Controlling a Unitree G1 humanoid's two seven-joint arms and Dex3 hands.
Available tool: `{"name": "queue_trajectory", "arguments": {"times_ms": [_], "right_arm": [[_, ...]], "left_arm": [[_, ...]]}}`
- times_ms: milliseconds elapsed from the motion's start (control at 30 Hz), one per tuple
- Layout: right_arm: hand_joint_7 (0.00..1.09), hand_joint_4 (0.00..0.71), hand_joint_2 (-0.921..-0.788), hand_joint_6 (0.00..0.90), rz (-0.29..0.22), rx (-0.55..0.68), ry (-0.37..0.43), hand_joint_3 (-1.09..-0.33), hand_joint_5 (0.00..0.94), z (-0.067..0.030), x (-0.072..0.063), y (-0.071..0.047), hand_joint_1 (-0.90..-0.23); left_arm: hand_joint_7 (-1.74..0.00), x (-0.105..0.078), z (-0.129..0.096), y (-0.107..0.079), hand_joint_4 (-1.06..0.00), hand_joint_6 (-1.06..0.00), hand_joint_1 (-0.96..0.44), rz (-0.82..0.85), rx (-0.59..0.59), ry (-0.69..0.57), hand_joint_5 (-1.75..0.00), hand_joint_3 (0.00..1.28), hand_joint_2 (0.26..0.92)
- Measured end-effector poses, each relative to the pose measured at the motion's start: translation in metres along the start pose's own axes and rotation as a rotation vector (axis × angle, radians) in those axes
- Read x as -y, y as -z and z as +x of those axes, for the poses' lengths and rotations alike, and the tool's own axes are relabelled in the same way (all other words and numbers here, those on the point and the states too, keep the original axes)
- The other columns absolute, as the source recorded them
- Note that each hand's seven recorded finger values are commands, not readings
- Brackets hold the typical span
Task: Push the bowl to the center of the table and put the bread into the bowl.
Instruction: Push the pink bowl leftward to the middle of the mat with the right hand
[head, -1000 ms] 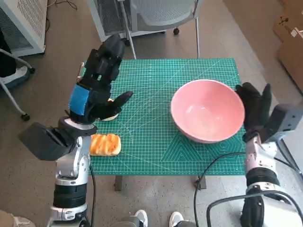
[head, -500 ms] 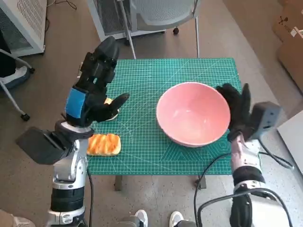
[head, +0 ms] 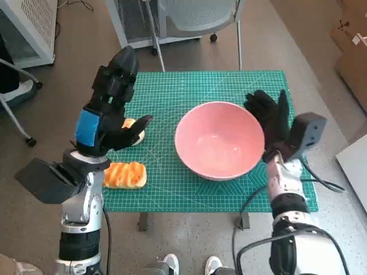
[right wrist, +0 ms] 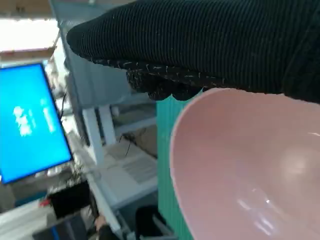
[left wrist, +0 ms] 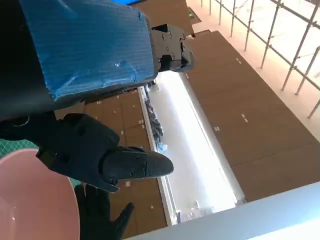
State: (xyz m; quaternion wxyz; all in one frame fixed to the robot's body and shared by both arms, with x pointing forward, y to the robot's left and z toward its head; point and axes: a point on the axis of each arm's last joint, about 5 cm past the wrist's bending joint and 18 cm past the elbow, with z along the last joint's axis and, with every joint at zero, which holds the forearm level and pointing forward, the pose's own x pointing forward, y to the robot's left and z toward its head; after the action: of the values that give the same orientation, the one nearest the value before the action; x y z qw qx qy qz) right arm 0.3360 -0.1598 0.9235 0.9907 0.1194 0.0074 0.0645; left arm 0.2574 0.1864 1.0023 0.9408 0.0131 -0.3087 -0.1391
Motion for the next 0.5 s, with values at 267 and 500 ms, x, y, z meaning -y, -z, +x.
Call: {"name": "queue_trajectory", "arguments": {"times_ms": [267,500], "right_arm": [[0.00,0.364,-0.921,0.457,0.000,-0.004,-0.041,-0.854,0.000,0.0052,-0.013,-0.002,-0.574],[0.00,0.343,-0.921,0.448,-0.019,-0.009,-0.070,-0.849,0.000,0.0082,-0.020,-0.005,-0.568]], "left_arm": [[-0.41,-0.001,-0.003,-0.002,-0.06,0.00,-0.39,0.011,0.003,-0.018,-0.01,0.33,0.807],[-0.42,-0.001,-0.006,-0.002,-0.07,0.00,-0.41,0.018,-0.004,-0.035,-0.01,0.28,0.834]]}}
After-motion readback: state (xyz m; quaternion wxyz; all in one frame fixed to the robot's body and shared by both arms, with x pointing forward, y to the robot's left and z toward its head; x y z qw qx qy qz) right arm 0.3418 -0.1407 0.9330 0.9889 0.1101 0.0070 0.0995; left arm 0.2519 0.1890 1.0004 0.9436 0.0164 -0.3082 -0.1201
